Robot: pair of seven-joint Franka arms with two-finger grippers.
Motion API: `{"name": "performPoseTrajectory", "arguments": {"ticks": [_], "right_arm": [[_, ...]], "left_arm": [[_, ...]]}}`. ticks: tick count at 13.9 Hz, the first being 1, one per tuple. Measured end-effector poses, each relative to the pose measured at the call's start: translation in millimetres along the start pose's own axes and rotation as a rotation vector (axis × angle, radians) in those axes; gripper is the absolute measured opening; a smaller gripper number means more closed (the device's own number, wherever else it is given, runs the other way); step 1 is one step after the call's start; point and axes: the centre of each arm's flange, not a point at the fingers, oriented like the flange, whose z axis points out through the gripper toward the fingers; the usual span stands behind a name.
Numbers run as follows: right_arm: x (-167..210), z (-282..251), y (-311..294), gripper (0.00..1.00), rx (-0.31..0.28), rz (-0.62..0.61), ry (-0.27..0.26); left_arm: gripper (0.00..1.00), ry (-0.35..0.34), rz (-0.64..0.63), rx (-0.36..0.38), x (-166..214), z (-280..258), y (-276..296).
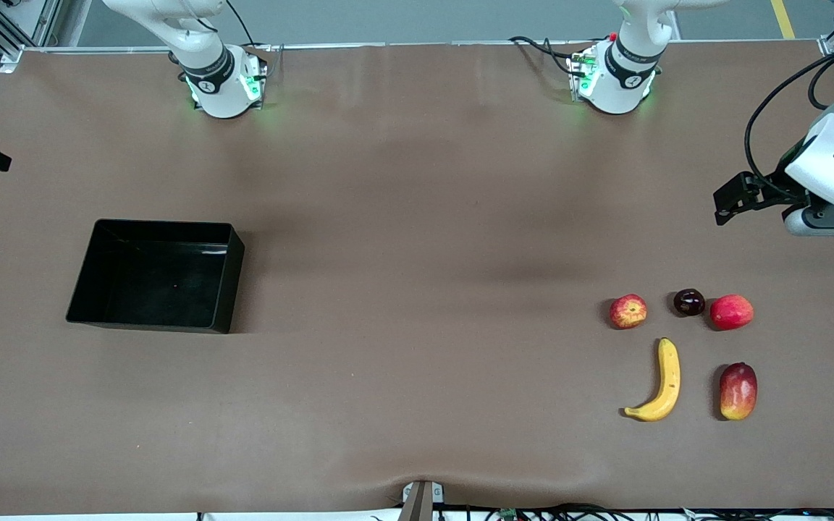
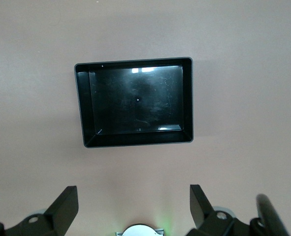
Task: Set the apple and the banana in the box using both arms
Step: 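Reach the left gripper to the red-yellow apple while the right gripper reaches the box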
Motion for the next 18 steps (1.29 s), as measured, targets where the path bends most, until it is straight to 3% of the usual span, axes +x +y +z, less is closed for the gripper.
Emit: {"name": "performPoseTrajectory", "arguments": {"ticks": [6,9,12,18], "right_arm": [[2,2,0,1.0,0.0,0.001,0.0],[10,11,4,1.0,-0.002,0.007,-0.011],[33,41,26,1.0,-0.004,0.049,-0.043],[75,140,124,1.0,0.012,0.183,-0.154]], "left_arm": [[1.0,0.024,0.0,-0.002,2,-11,0],[1.0,-0.007,-0.001,-0.003,9,7,-1],[1.0,-0.049,0.003,-0.01,29,56,2],[1.0,-0.01,0.002,-0.028,29,200,12]]}}
